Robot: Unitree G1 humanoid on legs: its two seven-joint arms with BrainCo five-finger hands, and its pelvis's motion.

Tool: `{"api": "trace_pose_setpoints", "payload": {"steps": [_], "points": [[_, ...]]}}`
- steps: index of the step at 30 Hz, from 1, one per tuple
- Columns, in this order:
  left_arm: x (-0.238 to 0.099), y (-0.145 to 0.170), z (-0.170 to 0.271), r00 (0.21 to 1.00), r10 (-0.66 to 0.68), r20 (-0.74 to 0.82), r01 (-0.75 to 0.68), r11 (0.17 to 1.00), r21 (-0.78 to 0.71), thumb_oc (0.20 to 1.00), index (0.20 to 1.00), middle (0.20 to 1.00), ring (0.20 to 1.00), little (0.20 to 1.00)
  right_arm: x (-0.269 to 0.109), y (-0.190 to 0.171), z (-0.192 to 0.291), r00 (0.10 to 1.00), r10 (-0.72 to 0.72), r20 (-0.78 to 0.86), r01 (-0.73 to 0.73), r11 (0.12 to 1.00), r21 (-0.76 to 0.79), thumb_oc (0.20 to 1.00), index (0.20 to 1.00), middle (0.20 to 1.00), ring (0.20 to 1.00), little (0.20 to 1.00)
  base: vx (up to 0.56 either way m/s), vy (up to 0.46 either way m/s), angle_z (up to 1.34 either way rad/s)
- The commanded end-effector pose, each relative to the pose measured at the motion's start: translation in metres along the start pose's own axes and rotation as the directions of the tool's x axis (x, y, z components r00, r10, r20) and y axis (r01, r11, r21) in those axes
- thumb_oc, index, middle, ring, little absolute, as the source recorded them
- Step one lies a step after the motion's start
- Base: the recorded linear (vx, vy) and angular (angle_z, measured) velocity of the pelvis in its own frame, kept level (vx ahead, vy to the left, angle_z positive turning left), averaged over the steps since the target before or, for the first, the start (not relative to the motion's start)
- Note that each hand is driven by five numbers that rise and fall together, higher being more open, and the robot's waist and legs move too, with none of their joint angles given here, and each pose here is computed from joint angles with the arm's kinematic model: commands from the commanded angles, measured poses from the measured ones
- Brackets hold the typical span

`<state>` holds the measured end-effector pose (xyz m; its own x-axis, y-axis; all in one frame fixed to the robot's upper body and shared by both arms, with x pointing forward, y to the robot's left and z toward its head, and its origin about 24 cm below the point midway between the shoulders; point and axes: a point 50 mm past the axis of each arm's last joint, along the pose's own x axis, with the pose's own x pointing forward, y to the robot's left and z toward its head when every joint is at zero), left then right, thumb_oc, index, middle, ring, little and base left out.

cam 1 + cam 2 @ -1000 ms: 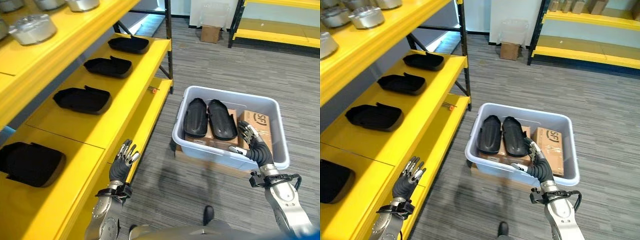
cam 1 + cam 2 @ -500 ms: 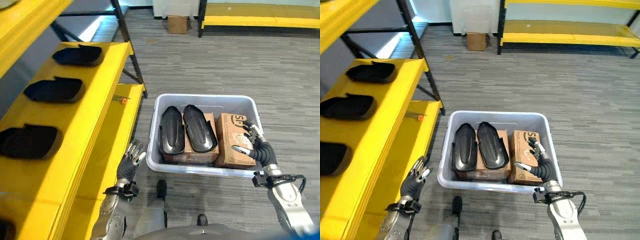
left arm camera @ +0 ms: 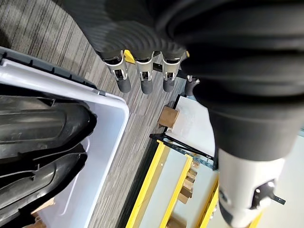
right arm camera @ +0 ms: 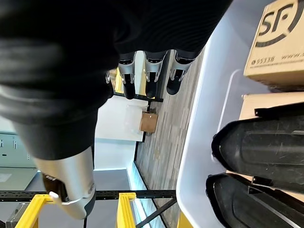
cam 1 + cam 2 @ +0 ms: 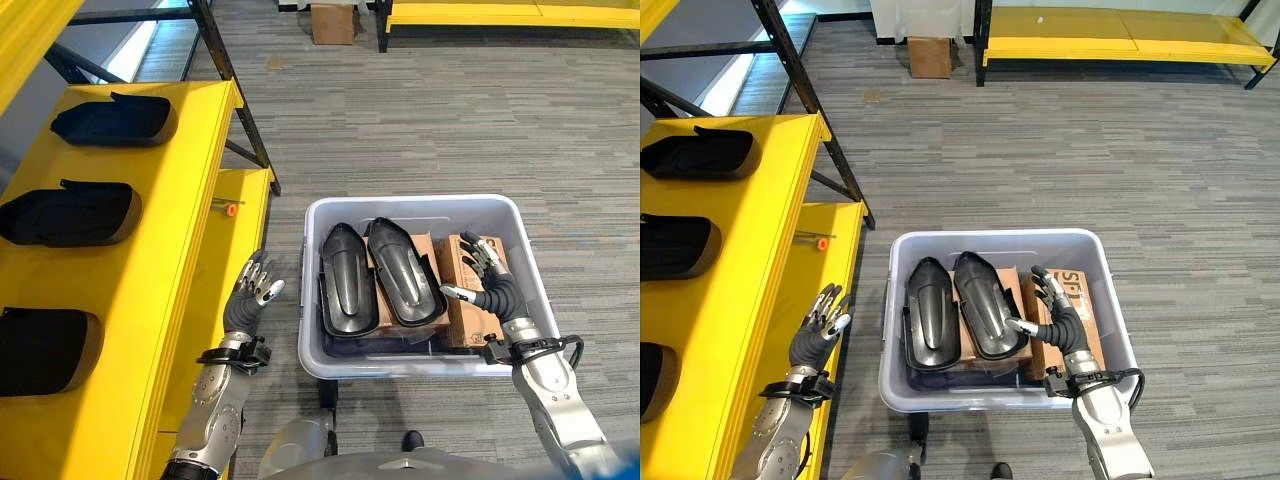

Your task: Move parts from the plastic box to the shelf.

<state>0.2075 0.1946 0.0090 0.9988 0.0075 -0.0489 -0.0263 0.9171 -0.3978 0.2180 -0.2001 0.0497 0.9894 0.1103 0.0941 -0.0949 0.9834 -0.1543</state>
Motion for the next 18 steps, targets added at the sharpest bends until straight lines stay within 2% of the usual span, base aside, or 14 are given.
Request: {"api": "trace_pose_setpoints", "payload": {"steps": [1, 10, 14, 18], "points": [[-0.004, 0.006, 0.014, 0.995, 0.032, 0.090, -0.034, 0.999, 0.012, 1.000, 1.000, 1.000, 1.000, 1.000, 0.002, -0.007, 0.012, 0.997, -0.024, 0.074, 0.026, 0.999, -0.022, 1.000, 1.000, 1.000, 1.000, 1.000, 0.03, 0.063, -0.30], [0.005, 0.004, 0.027, 0.993, -0.005, 0.121, -0.003, 0.998, 0.067, 1.000, 1.000, 1.000, 1.000, 1.000, 0.019, 0.003, 0.029, 0.987, 0.003, 0.163, -0.006, 1.000, 0.021, 1.000, 1.000, 1.000, 1.000, 1.000, 0.00, 0.089, -0.24], [0.006, 0.008, 0.032, 0.989, 0.024, 0.143, -0.029, 0.999, 0.037, 1.000, 1.000, 1.000, 1.000, 1.000, 0.033, 0.008, 0.043, 0.974, 0.024, 0.223, -0.026, 1.000, 0.005, 1.000, 1.000, 1.000, 1.000, 1.000, 0.06, -0.145, -0.47], [0.007, 0.002, 0.025, 0.994, 0.000, 0.113, -0.003, 1.000, 0.030, 1.000, 1.000, 1.000, 1.000, 1.000, 0.026, 0.004, 0.045, 0.975, 0.029, 0.220, -0.031, 0.999, 0.006, 1.000, 1.000, 1.000, 1.000, 1.000, 0.04, -0.132, 0.34]]}}
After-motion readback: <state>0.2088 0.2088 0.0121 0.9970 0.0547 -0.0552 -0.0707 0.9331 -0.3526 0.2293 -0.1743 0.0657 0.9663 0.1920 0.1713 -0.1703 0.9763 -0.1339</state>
